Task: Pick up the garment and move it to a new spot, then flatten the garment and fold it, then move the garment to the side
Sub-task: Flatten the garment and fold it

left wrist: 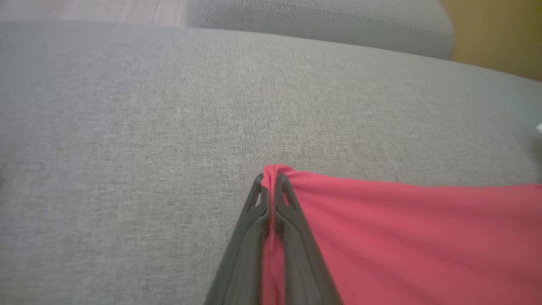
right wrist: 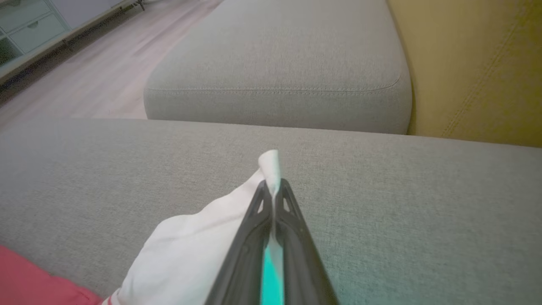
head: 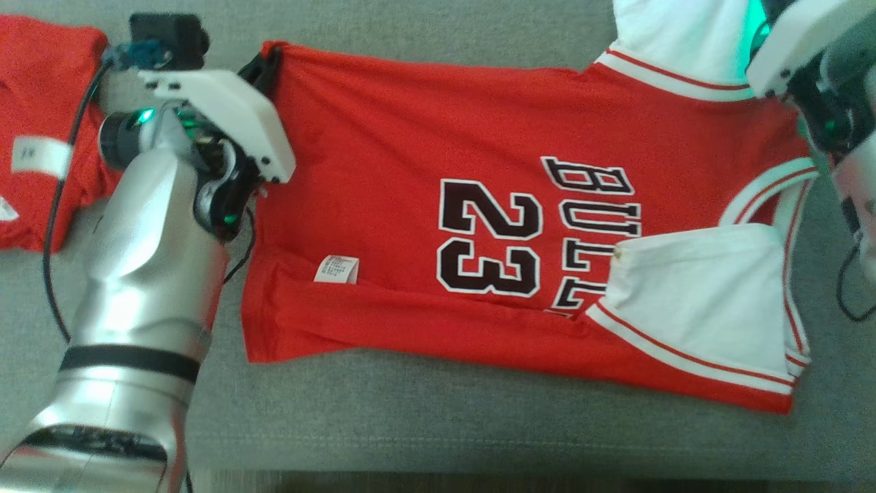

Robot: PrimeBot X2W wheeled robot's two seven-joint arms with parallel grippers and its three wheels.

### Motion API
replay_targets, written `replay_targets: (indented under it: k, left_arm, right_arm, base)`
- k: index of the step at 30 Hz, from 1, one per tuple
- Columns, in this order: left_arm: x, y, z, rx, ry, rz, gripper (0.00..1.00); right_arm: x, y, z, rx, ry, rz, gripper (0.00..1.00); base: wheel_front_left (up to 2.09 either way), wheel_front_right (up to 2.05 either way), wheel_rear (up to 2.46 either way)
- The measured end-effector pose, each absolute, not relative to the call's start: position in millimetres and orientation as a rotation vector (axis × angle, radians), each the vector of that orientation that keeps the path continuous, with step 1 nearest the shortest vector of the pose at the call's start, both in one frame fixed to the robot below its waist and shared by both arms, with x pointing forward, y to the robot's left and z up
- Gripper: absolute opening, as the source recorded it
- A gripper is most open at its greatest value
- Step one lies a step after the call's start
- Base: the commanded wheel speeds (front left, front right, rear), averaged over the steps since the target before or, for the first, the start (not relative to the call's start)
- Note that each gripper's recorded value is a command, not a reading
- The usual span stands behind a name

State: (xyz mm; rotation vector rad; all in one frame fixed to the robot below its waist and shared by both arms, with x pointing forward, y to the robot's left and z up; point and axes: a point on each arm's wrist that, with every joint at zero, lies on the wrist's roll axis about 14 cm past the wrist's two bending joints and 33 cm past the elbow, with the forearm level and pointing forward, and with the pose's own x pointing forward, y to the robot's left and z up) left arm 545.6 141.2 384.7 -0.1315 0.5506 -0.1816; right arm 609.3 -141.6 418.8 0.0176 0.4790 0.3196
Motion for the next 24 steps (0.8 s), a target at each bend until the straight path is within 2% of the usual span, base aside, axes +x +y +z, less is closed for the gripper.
replay_targets:
  k: [7,13,19,24]
  left_arm:
    - [542,147,419,-0.130,0.412,-0.170,0.00]
    - [533,141,446,-0.131,0.319,-0.191,0.00]
    - [501,138,440,-0.146,0.304,-0.195,0.00]
    - [457,137,414,-0.181,0.369,-0.184,0.00]
  right_arm:
    - [587,-155,460,0.058,0.313,0.324,0.00]
    - [562,-162,484,0.074,0.234,0.335,0.00]
    - [511,-163,460,0.119,0.285,0.349,0.00]
    - [447,-162,418,0.220,0.393,0.325,0.00]
  base:
    - [0.00,0.00,0.00]
    - [0.00,0.00,0.00]
    - [0.00,0.00,0.00]
    - [0.00,0.00,0.00]
